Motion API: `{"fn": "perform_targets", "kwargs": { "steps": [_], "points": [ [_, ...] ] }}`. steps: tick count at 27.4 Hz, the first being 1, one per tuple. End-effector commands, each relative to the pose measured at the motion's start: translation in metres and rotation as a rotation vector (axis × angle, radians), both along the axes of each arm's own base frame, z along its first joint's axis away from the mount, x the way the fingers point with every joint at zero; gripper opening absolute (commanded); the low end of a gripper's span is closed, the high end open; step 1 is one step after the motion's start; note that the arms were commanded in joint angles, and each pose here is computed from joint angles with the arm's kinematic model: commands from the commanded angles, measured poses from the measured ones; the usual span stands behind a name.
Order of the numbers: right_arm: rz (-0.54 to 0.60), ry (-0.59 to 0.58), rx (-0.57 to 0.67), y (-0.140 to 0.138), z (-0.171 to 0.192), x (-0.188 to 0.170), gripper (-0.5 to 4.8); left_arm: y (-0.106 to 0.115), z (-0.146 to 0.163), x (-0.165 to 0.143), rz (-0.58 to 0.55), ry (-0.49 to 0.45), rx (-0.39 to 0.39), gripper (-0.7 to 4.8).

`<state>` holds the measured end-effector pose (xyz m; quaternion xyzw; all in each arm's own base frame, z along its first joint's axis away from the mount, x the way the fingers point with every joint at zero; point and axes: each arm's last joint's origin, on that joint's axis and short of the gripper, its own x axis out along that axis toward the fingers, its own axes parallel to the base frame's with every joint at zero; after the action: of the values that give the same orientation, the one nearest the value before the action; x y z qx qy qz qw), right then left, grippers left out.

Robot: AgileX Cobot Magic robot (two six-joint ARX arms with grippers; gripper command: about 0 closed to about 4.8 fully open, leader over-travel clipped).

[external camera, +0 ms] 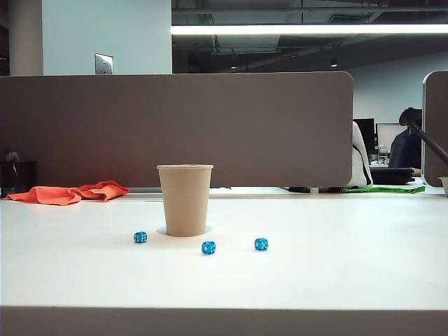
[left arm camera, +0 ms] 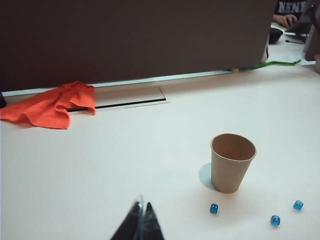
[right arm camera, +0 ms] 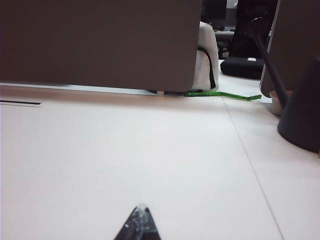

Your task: Pick up the dice with a different color and drop it into the paper cup.

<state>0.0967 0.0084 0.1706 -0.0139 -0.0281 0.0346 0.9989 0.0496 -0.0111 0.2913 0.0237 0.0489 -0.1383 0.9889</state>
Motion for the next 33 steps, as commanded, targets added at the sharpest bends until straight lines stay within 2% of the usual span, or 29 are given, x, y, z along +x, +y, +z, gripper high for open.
{"fn": "perform_targets", "kwargs": {
  "steps": [1, 9, 12, 20, 26, 33],
  "points": [
    [-0.002, -0.033, -0.004, 0.0, 0.003, 0.0, -0.01, 0.001, -0.007, -0.003, 0.023, -0.013, -0.001, -0.06],
    [0.008, -0.032, -0.003, 0.0, 0.003, 0.0, -0.01, 0.001, -0.024, 0.003, 0.061, 0.052, 0.018, -0.06],
    [0.05, -0.031, -0.006, 0.001, 0.003, 0.0, -0.01, 0.001, -0.034, 0.007, 0.062, 0.061, 0.02, -0.06],
    [0.078, -0.025, -0.002, 0.002, 0.002, 0.0, -0.01, -0.001, -0.063, 0.018, 0.054, -0.04, 0.001, -0.06],
    [0.089, -0.026, 0.002, 0.003, 0.002, 0.0, -0.01, -0.003, -0.071, 0.028, 0.051, -0.145, -0.017, -0.06],
    [0.002, -0.024, 0.007, 0.0, 0.002, 0.0, -0.01, -0.005, -0.099, 0.04, 0.051, -0.138, -0.026, -0.06]
  ]
}}
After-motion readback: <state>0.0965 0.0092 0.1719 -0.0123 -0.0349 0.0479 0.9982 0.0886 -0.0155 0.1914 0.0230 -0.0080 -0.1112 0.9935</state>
